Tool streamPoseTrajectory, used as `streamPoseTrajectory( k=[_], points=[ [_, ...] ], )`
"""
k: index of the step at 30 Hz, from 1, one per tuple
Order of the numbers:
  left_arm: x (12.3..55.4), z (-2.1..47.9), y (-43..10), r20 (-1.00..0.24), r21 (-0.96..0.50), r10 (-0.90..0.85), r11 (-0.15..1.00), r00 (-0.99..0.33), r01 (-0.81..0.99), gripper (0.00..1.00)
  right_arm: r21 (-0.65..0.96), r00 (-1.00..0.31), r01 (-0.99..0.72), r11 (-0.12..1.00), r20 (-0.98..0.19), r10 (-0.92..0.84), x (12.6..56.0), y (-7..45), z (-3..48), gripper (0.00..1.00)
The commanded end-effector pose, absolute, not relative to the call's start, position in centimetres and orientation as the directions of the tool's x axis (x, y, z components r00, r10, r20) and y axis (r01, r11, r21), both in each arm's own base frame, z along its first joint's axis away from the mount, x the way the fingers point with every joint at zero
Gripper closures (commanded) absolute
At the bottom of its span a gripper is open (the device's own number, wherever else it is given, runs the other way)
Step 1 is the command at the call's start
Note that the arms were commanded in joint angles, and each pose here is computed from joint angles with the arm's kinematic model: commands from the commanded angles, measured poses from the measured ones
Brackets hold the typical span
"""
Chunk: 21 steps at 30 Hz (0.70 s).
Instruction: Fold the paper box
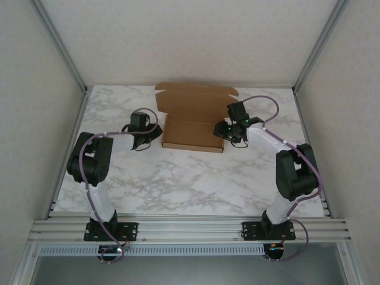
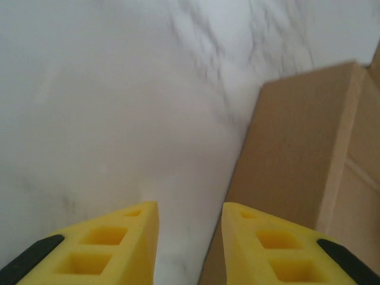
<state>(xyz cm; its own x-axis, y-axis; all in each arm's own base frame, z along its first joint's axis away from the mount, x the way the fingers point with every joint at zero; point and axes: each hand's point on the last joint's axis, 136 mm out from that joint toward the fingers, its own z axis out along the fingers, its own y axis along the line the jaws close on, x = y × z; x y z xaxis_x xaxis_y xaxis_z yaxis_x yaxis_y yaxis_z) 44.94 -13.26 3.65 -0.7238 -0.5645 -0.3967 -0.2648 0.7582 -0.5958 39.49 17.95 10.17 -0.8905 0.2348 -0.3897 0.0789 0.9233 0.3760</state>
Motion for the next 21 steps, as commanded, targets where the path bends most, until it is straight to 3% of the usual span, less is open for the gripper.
streamPoseTrajectory(
  k=[1,10,21],
  points=[
    [44.0,6.2,-14.1,-0.411,-0.634,-0.590,0.732,-0.695,-0.247,0.66,0.282,-0.901,0.046,0.958,-0.402,0.162,40.9,16.7,10.1,0.52],
    [44.1,11.2,-12.6,-0.542,-0.551,-0.530,0.810,-0.652,-0.200,0.65,0.075,-0.926,-0.089,0.993,-0.373,-0.055,43.0,15.6,9.2,0.57],
    [46.7,8.1,-15.3,-0.486,-0.548,-0.478,0.819,-0.731,-0.171,0.65,-0.048,-0.954,-0.112,0.993,-0.274,-0.121,43.6,15.6,5.4,0.65]
  ],
)
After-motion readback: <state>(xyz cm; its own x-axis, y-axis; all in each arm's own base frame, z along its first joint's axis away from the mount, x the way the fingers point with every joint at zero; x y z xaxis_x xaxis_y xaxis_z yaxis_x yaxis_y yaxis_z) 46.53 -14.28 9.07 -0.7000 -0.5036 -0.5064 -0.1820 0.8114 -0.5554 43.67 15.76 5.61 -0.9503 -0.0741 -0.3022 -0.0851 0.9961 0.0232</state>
